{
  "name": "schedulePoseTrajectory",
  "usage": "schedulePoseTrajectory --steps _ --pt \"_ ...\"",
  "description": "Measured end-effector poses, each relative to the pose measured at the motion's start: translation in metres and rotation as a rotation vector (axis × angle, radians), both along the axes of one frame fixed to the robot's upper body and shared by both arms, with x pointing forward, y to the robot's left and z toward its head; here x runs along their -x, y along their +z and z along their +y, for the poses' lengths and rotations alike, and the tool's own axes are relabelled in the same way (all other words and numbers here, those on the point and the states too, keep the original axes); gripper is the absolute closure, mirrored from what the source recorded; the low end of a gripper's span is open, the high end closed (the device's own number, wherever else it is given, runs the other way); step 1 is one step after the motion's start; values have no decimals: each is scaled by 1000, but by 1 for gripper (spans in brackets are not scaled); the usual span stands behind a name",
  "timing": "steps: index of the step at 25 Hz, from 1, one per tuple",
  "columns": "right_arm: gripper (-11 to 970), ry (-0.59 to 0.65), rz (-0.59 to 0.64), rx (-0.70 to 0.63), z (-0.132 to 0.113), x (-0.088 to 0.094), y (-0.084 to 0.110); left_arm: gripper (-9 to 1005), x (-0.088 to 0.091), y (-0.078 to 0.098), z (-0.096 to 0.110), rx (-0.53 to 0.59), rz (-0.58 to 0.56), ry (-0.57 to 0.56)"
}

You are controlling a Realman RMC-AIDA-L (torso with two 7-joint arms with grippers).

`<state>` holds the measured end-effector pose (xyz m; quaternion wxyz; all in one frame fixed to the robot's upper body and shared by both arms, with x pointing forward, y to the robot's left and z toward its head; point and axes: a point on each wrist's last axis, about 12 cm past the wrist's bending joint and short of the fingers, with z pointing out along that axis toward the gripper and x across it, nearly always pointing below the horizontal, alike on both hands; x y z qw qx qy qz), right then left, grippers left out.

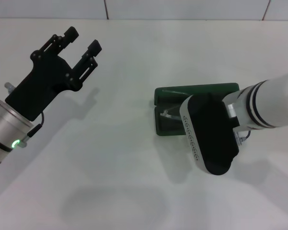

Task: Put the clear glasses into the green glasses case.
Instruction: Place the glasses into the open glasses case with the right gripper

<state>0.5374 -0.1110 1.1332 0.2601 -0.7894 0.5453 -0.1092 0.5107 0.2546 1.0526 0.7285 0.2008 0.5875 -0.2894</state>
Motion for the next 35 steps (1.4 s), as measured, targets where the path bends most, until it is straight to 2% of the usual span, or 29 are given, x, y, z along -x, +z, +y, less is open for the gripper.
schedulePoseTrajectory --steps 1,10,23,35 --pt "646 4 -2 -11 1 2 1 394 0 0 0 -1 0 0" --pt "647 21 2 -8 4 10 3 394 -3 0 0 -12 6 5" --pt "648 -37 -30 -16 1 7 10 394 -5 0 0 -18 7 11" --pt "649 -49 70 -43 -3 16 23 394 -8 0 0 -28 12 13"
